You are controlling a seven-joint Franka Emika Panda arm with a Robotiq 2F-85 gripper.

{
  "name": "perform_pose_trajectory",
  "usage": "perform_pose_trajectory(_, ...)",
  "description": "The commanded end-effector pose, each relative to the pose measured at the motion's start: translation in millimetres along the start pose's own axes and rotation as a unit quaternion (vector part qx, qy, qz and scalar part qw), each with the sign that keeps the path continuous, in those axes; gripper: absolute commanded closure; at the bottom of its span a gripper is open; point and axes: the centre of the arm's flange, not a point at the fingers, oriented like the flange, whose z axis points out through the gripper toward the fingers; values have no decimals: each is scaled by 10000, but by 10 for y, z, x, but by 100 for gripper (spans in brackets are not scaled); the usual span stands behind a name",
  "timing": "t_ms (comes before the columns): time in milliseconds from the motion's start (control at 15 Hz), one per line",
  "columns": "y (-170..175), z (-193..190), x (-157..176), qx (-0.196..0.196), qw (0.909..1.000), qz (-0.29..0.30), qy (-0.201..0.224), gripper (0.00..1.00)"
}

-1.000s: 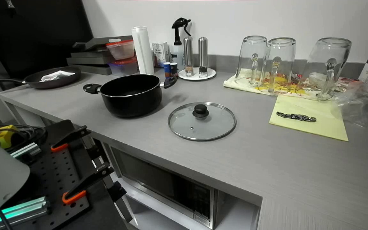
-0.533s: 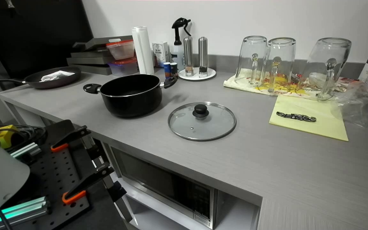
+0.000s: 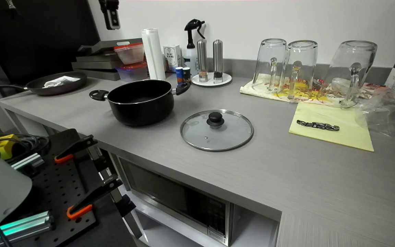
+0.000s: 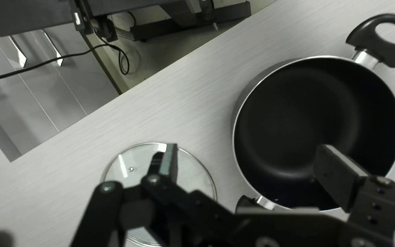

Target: Close the lid on the pot

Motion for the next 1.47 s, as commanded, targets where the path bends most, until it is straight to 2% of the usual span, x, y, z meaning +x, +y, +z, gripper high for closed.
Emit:
perform_pose_trajectory(0,261,357,613,121,9982,584,-61,0)
perform_pose_trajectory(333,713,876,1227,557,9903,1266,-114,0)
perform_pose_trajectory(933,988,1826,2144,511,9808,1881,76,0)
perform_pose_trajectory(1400,1140,2207,2501,439,9729,2267,117,0)
